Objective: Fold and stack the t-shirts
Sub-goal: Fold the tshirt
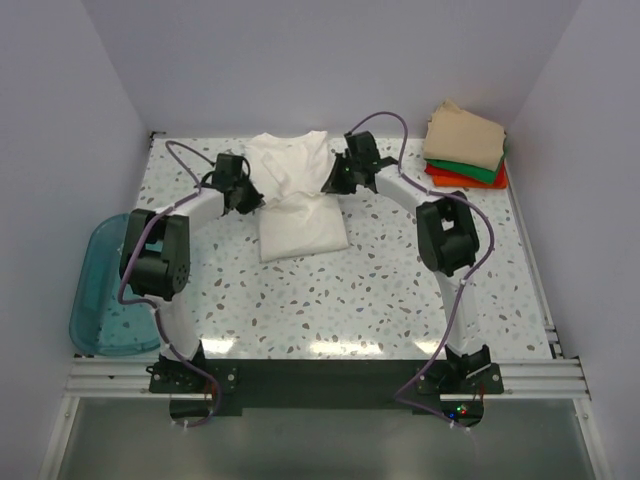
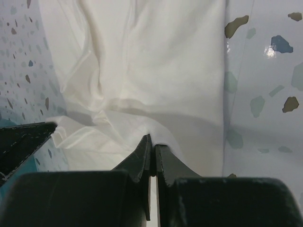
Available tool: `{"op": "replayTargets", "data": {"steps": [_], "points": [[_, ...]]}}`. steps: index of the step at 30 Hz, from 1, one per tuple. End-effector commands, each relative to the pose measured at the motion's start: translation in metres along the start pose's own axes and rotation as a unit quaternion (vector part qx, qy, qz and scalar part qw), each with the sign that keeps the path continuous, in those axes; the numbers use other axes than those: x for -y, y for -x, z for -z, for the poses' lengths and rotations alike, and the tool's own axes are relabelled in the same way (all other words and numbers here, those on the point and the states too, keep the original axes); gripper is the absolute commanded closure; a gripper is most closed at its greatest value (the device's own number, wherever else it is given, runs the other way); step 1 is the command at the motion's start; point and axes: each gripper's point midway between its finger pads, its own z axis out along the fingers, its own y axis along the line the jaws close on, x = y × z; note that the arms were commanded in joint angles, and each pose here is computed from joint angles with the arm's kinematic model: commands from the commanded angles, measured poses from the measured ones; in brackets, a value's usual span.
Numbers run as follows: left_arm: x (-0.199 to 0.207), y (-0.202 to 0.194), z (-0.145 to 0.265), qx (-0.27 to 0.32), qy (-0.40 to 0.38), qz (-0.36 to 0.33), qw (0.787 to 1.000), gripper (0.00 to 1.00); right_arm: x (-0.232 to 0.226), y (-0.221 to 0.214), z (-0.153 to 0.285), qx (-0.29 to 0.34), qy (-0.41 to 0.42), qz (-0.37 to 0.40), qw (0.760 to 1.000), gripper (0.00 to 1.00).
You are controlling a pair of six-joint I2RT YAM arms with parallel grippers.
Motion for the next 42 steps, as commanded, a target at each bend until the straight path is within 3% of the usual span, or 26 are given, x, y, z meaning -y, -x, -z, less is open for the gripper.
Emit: {"op": "replayTargets", "data": {"steps": [1, 12, 15, 16, 19, 21, 24, 31, 35, 42], "points": [[0.015, 0.033, 0.001, 0.035, -0.033, -0.003, 0.999, 1.0, -0.016, 0.026, 0.002, 0.028, 0.039, -0.003, 0.999, 1.0], [0.011, 0.042, -0.007, 0.033, -0.044, -0.002, 0.998, 1.0, -0.013, 0.045, 0.001, 0.038, 0.065, -0.011, 0.997, 1.0], [0.015, 0.048, -0.005, 0.033, -0.058, -0.007, 0.998, 0.72, -0.017, 0.05, 0.001, 0.039, 0.073, -0.009, 0.997, 0.85], [0.017, 0.052, -0.002, 0.038, -0.064, -0.008, 0.997, 0.55, -0.017, 0.053, 0.004, 0.041, 0.074, -0.01, 0.996, 0.74], [0.031, 0.068, 0.02, 0.068, -0.091, -0.017, 0.993, 0.39, -0.017, 0.059, 0.015, 0.054, 0.074, -0.003, 0.996, 0.57], [0.035, 0.07, 0.035, 0.08, -0.101, -0.02, 0.992, 0.38, -0.022, 0.062, 0.025, 0.061, 0.075, 0.012, 0.995, 0.5], [0.035, 0.056, 0.045, 0.072, -0.106, -0.025, 0.991, 0.44, -0.025, 0.066, 0.039, 0.069, 0.071, 0.029, 0.995, 0.44], [0.049, 0.009, 0.029, 0.029, -0.112, -0.057, 0.992, 0.91, -0.045, 0.03, 0.033, 0.046, 0.078, 0.068, 0.994, 0.46], [0.068, 0.0, 0.005, 0.01, -0.136, -0.072, 0.988, 0.99, -0.05, 0.015, 0.014, 0.026, 0.078, 0.084, 0.993, 0.48], [0.064, 0.017, -0.034, 0.014, -0.129, -0.073, 0.989, 1.0, -0.031, 0.005, -0.017, 0.0, 0.063, 0.082, 0.995, 0.5]]}}
